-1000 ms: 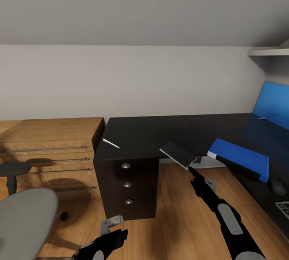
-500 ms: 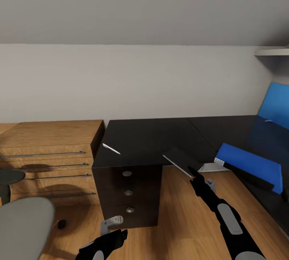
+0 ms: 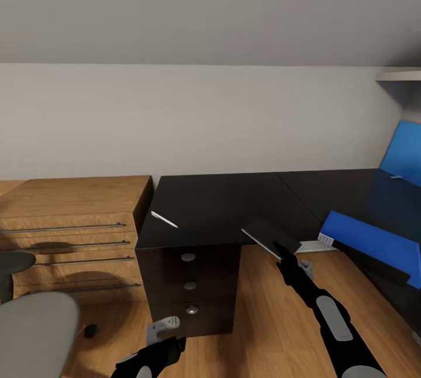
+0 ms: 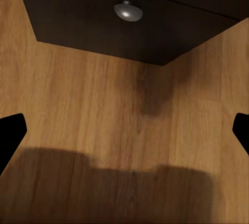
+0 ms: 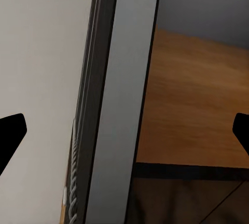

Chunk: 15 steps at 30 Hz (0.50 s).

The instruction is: In the bedroom, organize the workspace by keeping the computer under the desk, ensuring the monitor is on the desk, placing the keyboard on the desk next to the monitor, placing the mouse on the desk next to the keyboard, moving the folder from the swivel chair onto the desk next to the mouse, stacking the notebook on top of the folder with the pen on top of the notebook, and positioning the swivel chair next to the desk.

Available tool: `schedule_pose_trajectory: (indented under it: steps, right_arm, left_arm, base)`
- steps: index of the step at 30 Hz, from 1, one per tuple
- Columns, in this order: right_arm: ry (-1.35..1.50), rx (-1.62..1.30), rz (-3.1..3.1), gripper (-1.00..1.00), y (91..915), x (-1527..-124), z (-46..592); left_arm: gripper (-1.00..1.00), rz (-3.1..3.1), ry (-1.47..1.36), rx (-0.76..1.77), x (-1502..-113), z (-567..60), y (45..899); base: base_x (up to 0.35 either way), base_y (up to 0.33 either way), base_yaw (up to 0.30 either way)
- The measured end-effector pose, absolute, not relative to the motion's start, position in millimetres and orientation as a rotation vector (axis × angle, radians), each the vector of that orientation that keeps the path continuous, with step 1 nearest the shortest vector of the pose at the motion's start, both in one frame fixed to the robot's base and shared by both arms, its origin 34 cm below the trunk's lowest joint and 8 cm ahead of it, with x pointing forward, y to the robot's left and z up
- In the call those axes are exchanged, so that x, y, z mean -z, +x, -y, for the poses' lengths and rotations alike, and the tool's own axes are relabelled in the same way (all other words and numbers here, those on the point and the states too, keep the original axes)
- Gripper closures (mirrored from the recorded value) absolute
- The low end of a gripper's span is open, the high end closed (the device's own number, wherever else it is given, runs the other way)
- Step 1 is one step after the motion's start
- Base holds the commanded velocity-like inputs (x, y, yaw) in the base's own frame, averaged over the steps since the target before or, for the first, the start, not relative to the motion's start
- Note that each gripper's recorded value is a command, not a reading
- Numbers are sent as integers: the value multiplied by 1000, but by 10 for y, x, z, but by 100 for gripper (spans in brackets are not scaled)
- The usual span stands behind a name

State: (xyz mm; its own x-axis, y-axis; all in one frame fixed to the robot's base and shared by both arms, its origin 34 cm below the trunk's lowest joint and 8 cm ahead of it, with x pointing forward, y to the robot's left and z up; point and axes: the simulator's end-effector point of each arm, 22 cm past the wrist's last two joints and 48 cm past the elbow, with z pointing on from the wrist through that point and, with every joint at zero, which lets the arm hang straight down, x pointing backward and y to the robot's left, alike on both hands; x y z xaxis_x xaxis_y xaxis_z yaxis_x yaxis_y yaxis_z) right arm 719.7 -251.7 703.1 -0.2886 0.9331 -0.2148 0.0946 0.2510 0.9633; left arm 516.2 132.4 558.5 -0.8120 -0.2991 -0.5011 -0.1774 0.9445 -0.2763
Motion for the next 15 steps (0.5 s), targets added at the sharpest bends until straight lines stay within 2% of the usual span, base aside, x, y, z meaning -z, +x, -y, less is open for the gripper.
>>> schedule_pose_trajectory:
  steps: [3, 4, 15]
  right_arm:
    - [975, -1159, -1614, -100, 7197, -7031, 2516]
    - [975, -1159, -1614, 100, 7197, -7031, 2517]
    - [983, -1158, -1612, 100, 7200, -7035, 2528]
  left_arm:
    - [-100, -2538, -338, 291, -5576, -1324, 5156]
    - [-100, -2539, -338, 291, -5574, -1324, 5155]
    - [-100, -2542, -338, 289, -5565, -1327, 5147]
  base:
    - [2, 2, 0]
    - [1, 1, 0]
    - [0, 0, 0]
